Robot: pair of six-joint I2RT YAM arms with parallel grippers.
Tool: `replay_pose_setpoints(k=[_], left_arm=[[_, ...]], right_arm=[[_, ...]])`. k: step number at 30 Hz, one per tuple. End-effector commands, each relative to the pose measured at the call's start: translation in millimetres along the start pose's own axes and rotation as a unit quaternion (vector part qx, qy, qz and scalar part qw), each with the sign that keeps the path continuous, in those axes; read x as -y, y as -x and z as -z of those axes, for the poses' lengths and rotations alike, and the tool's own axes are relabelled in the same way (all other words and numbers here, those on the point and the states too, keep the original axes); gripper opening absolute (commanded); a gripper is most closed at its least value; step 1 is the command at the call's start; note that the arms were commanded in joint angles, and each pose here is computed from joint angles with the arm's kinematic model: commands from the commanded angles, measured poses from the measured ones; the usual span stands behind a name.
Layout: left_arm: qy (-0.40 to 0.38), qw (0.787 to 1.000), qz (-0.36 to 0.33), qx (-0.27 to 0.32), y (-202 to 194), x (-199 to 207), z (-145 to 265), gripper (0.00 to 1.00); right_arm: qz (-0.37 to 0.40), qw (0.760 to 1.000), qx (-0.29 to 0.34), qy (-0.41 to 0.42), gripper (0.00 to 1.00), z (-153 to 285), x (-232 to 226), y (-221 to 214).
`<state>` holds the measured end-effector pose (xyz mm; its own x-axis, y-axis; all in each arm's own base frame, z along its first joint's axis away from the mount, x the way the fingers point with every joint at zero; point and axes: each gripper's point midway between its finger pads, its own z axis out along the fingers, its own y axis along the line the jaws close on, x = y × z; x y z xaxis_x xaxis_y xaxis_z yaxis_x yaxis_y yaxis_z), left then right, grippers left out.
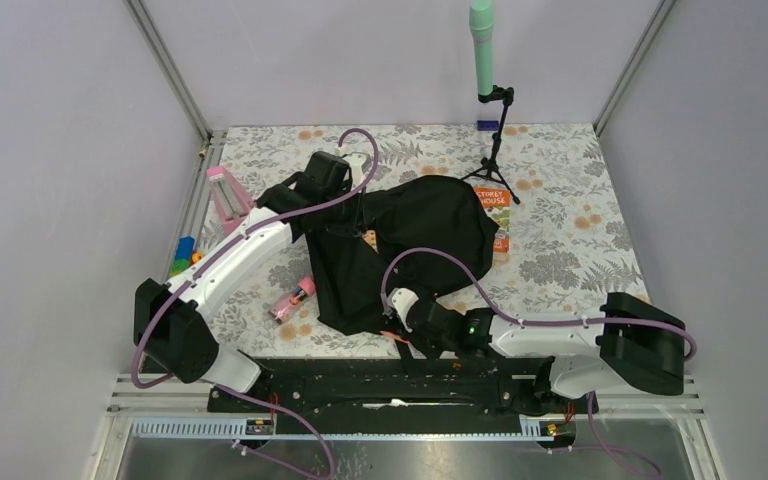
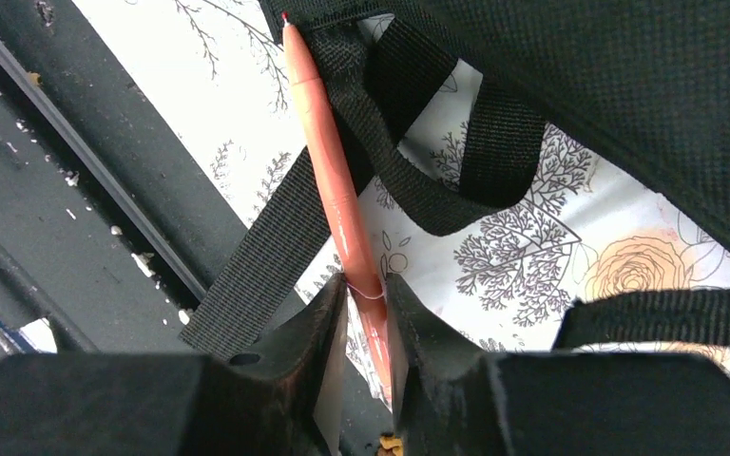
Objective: Pack the student bag
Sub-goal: Pick up the stationery from the center of the board.
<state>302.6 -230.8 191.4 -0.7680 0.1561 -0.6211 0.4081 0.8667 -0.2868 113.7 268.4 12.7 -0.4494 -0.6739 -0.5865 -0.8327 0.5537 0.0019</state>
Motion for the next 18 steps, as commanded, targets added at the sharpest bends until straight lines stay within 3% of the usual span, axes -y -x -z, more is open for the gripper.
replay_pose_setpoints(k=[1,7,12,18], left_arm=[[-0.013,0.998,-0.015,0.059,25,8,20,0.00],[-0.008,0.998,-0.017,0.063,28,6,21,0.00],[0.001,0.998,-0.013,0.065,28,1,20,0.00],[0.004,0.998,-0.011,0.061,28,-2,18,0.00]], right_arm=[[-0.001,1.000,0.029,-0.001,0.03,15,0,17],[-0.007,0.995,0.089,0.050,0.00,48,-15,46],[0.001,0.993,0.101,0.065,0.00,79,-16,51],[-0.051,0.985,0.163,-0.004,0.00,122,20,80]])
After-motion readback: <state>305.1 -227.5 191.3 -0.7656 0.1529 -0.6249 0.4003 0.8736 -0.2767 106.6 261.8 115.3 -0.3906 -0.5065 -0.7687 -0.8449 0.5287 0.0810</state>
